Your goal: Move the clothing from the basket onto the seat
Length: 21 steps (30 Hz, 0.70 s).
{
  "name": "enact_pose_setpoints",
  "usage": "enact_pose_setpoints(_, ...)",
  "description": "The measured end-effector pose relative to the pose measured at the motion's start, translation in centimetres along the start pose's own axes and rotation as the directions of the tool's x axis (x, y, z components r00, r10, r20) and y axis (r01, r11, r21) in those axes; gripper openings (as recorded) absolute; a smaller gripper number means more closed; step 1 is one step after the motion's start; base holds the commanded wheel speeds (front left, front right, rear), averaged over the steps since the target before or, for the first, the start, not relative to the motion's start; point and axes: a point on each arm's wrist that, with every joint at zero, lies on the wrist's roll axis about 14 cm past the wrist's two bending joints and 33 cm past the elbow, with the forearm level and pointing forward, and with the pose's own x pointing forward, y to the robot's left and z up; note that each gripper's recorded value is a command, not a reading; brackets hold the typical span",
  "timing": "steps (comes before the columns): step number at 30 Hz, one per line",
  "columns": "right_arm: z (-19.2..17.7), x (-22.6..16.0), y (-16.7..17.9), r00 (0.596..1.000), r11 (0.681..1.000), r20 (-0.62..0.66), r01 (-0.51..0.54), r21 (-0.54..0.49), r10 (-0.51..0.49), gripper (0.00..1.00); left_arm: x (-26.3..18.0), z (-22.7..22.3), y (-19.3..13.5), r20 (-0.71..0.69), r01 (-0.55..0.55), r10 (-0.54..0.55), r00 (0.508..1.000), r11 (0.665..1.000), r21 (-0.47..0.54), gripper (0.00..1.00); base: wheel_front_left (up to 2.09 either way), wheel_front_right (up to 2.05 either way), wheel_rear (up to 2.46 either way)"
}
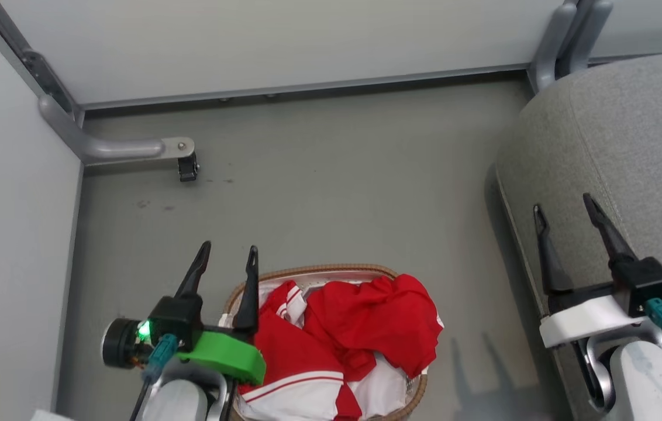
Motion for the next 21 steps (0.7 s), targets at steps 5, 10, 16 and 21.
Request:
enact_pose_setpoints(5, -0.9, 2.2, -1.9, 0.999, 0.999, -0.001, 0.05, -0.012, -0.05, 1.0, 3.9, -1.3, -2.2, -0.036, 0.114, -0.113, 0.993, 0.993, 0.025, 1.0, 0.0, 0.0, 0.0)
enact_pose_setpoints(10, -2.3, 4.5, -3.0, 0.997, 0.997, -0.007, 0.076, -0.017, -0.076, 1.0, 6.7, -5.0, -4.3, -0.135, 0.234, -0.226, 0.965, 0.971, 0.042, 1.0, 0.0, 0.0, 0.0)
enact_pose_setpoints(16, -5.0, 6.2, -3.6, 0.996, 0.996, -0.041, 0.084, -0.018, -0.085, 1.0, 7.8, -12.1, -6.1, -0.318, 0.361, -0.331, 0.888, 0.932, 0.037, 1.0, 0.0, 0.0, 0.0)
enact_pose_setpoints(21, -8.0, 6.8, -4.6, 0.99, 0.994, -0.091, 0.111, -0.01, -0.111, 1.0, 7.4, -18.0, -7.7, -0.462, 0.485, -0.418, 0.782, 0.874, 0.031, 1.0, 0.0, 0.0, 0.0)
